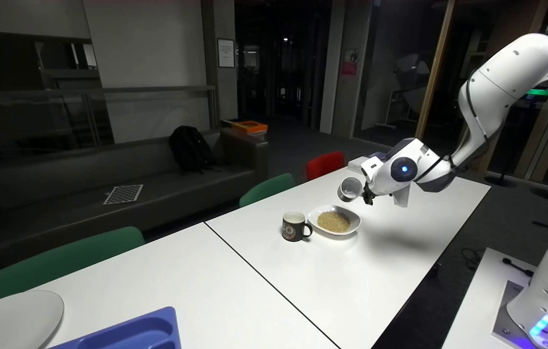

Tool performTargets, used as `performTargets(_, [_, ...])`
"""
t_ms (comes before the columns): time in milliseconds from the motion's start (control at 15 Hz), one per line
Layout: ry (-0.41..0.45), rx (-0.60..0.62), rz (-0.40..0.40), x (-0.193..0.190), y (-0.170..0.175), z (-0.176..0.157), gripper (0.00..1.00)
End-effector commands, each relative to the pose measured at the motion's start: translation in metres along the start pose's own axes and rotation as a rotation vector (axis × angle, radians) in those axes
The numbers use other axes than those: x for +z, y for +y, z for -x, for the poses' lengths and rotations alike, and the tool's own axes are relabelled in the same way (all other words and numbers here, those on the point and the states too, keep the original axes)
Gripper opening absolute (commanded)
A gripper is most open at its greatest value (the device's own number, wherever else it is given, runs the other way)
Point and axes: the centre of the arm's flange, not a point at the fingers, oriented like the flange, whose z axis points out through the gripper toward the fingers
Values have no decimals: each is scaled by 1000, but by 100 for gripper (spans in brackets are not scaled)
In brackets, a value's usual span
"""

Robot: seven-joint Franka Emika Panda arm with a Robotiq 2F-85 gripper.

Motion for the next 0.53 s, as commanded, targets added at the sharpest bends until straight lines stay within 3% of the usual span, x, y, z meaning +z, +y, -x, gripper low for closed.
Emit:
performTargets(0, [-4, -4, -4, 2, -3, 1, 21])
performTargets(467, [-11, -12, -11, 4, -8, 3, 21])
